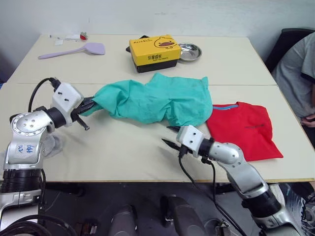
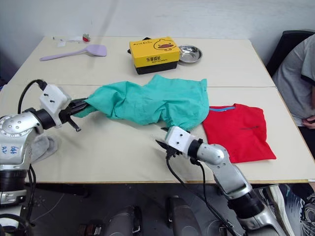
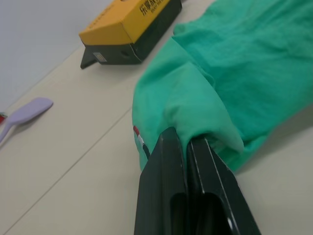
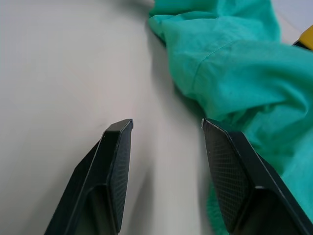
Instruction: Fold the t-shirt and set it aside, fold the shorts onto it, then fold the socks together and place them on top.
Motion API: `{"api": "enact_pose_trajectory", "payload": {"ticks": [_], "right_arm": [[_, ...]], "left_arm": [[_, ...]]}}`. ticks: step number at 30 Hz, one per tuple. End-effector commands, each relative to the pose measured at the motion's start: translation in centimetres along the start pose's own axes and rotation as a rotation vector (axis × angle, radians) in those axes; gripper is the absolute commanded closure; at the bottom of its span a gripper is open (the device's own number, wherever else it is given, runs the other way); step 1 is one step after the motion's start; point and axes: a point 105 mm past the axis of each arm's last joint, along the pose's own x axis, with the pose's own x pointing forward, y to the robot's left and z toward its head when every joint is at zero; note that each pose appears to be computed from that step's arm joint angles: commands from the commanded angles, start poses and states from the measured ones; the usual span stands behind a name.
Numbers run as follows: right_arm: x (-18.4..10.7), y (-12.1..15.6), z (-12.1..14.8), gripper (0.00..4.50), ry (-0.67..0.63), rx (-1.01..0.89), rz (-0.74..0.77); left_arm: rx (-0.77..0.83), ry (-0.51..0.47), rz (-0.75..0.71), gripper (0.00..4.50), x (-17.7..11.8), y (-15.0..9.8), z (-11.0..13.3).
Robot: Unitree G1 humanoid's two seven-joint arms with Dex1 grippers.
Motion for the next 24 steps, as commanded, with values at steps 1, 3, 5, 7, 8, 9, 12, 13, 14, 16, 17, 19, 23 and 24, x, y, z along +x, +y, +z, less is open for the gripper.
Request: {"api": "enact_pose_trajectory", "payload": {"ticks": [1,3,5,7,8,9,12,13,14,16,17,19,23,24], "right_arm": [[2.0,0.2,1.2,2.21,-0.049,-0.026,-0.021],[3.0,0.0,1.2,2.21,-0.042,-0.017,-0.043],[3.8,-0.2,1.6,2.21,-0.052,-0.035,-0.048],[4.6,-0.4,2.0,2.21,-0.061,-0.101,-0.056],[4.9,-0.5,2.1,2.21,-0.062,-0.126,-0.064],[5.4,-0.8,2.0,2.21,-0.05,-0.174,-0.08],[6.7,-1.2,1.3,2.21,0.007,-0.279,-0.098],[7.1,-1.0,1.1,2.21,0.015,-0.291,-0.086],[7.5,-0.8,0.8,2.21,0.026,-0.302,-0.069],[8.2,-0.7,0.5,2.38,0.034,-0.311,-0.059],[8.5,-0.9,0.5,2.59,0.033,-0.32,-0.068],[8.7,-1.4,0.8,3.1,0.019,-0.323,-0.083],[8.1,-2.9,1.5,4.49,-0.02,-0.32,-0.111],[7.7,-3.3,1.6,4.49,-0.033,-0.309,-0.102]], "left_arm": [[-0.043,-0.063,0.034,4.5,0.4,1.3,1.6],[-0.067,-0.082,0.051,4.5,0.6,1.9,2.1],[-0.077,-0.088,0.055,4.5,0.9,2.2,2.4],[-0.087,-0.093,0.06,4.5,1.1,2.4,2.5],[-0.091,-0.095,0.06,4.5,1.2,2.5,2.5],[-0.095,-0.096,0.057,4.5,1.3,2.4,2.5],[-0.111,-0.104,0.049,4.5,1.7,2.2,2.6],[-0.118,-0.108,0.048,4.5,1.8,2.2,2.6],[-0.12,-0.108,0.045,4.5,1.8,2.1,2.6],[-0.123,-0.109,0.042,4.5,1.9,2.0,2.6],[-0.124,-0.11,0.041,4.5,2.0,1.9,2.6],[-0.126,-0.112,0.041,4.5,2.0,1.9,2.6],[-0.127,-0.112,0.045,4.5,2.0,2.1,2.7],[-0.128,-0.113,0.045,4.5,2.0,2.1,2.7]]}}
